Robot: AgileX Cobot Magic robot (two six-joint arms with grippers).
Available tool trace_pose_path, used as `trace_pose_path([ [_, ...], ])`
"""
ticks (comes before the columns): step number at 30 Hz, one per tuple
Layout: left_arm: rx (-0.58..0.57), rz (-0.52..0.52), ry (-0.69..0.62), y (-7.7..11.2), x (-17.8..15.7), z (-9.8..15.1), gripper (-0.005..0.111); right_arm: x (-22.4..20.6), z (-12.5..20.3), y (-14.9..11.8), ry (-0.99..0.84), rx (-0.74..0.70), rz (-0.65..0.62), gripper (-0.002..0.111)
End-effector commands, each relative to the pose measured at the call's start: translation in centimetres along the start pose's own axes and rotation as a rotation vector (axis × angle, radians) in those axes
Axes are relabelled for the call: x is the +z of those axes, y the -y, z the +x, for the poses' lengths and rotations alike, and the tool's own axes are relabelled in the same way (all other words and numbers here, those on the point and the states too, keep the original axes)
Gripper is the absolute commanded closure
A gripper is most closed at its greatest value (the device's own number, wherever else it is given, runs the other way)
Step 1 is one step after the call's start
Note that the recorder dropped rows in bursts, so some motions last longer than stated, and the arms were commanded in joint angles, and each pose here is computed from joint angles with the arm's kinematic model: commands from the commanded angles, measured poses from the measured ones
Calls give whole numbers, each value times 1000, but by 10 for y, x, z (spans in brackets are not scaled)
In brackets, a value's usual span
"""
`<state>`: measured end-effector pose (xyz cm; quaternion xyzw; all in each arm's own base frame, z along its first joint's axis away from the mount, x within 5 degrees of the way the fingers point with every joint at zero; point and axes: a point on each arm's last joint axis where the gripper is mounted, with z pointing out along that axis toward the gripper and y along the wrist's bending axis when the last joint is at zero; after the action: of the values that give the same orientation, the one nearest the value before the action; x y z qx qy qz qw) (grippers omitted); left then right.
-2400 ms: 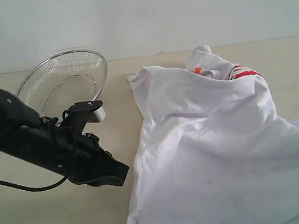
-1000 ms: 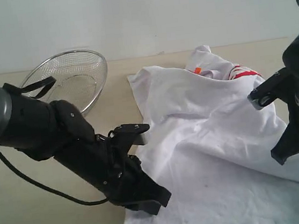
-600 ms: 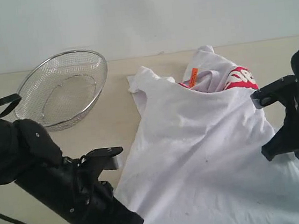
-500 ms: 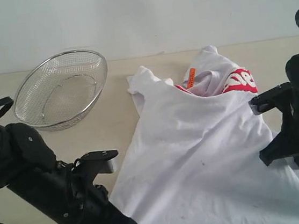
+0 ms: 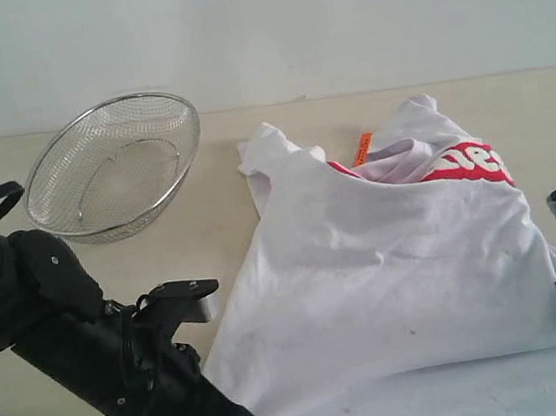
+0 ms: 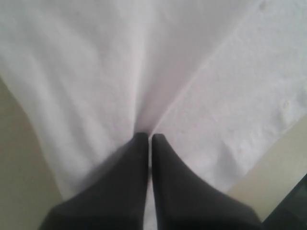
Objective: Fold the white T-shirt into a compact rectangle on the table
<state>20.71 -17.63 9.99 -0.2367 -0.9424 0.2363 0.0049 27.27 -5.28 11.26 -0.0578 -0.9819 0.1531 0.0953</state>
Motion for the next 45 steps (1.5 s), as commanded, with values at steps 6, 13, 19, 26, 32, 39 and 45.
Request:
trace_pose_path([
  [6,40,-75,36,-8,0,-2,102,-8,3,7,5,27,-6,109],
  [13,119,-75,249,14,-45,-27,102,-83,12,27,384,83,-71,109],
  [19,187,-173,510,21,-85,-68,102,-114,17,15,541,-33,-279,109],
  [26,178,-217,693,0,-129,-135,102,-100,1,-15,521,-94,-533,109],
  [32,171,-145,651,-24,-136,-178,102,-88,-8,-36,497,-169,-541,109],
  [39,166,-62,537,-53,-106,-210,102,-70,-14,-57,422,-230,-540,109],
  [45,149,-93,510,-77,-90,-219,100,-65,-15,-59,403,-229,-542,109],
])
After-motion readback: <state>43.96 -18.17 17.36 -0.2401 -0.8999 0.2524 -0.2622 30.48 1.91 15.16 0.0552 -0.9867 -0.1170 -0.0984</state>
